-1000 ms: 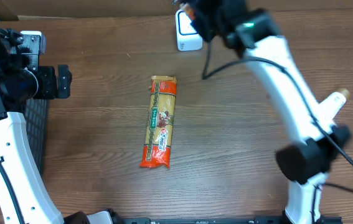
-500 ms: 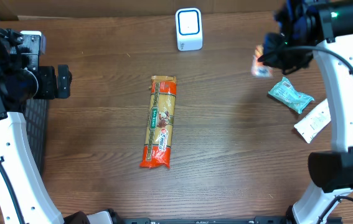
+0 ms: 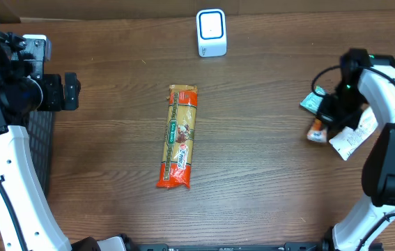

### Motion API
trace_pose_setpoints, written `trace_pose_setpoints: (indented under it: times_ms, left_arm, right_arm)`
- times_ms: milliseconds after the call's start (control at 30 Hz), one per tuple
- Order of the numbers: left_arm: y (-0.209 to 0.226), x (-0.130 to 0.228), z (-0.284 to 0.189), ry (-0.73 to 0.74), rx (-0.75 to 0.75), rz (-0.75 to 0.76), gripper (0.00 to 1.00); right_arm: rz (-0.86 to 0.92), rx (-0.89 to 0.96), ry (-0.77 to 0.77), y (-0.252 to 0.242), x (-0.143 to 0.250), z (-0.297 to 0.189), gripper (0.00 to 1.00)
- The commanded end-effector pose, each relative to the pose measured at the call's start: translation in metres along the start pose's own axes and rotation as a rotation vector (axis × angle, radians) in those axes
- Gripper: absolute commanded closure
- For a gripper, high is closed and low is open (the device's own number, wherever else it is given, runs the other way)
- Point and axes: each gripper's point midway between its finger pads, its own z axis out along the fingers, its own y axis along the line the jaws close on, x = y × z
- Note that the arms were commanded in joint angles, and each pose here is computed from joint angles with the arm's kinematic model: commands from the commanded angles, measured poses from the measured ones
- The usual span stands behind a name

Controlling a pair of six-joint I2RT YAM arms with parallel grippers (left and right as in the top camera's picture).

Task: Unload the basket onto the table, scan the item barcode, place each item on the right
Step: 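Carry the snack bar to the right edge and release it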

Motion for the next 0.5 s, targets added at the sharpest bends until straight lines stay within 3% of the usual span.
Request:
trace_pose_setpoints:
  times_ms: [0, 67, 133, 467]
  left_arm:
    - [0.002, 0.0, 0.002, 0.006, -0.007, 0.009, 0.0]
    - [0.002, 0.0, 0.002, 0.006, -0.007, 0.009, 0.0]
    - [0.002, 0.0, 0.002, 0.006, -0.007, 0.009, 0.0]
    - [0.002, 0.0, 0.002, 0.006, -0.006, 0.009, 0.0]
  right_arm:
    - [0.026, 0.009, -0.009, -0.01, -0.001, -0.003, 0.71]
    - [-0.003, 0.002, -0.004, -0.009, 0.002, -0.007, 0.5]
    - [-0.039, -0.029, -0.009, -0.001, 0.004, -0.011, 0.44]
    - [-0.212, -0.431, -0.143, 0.084, 0.018, -0.097, 0.44]
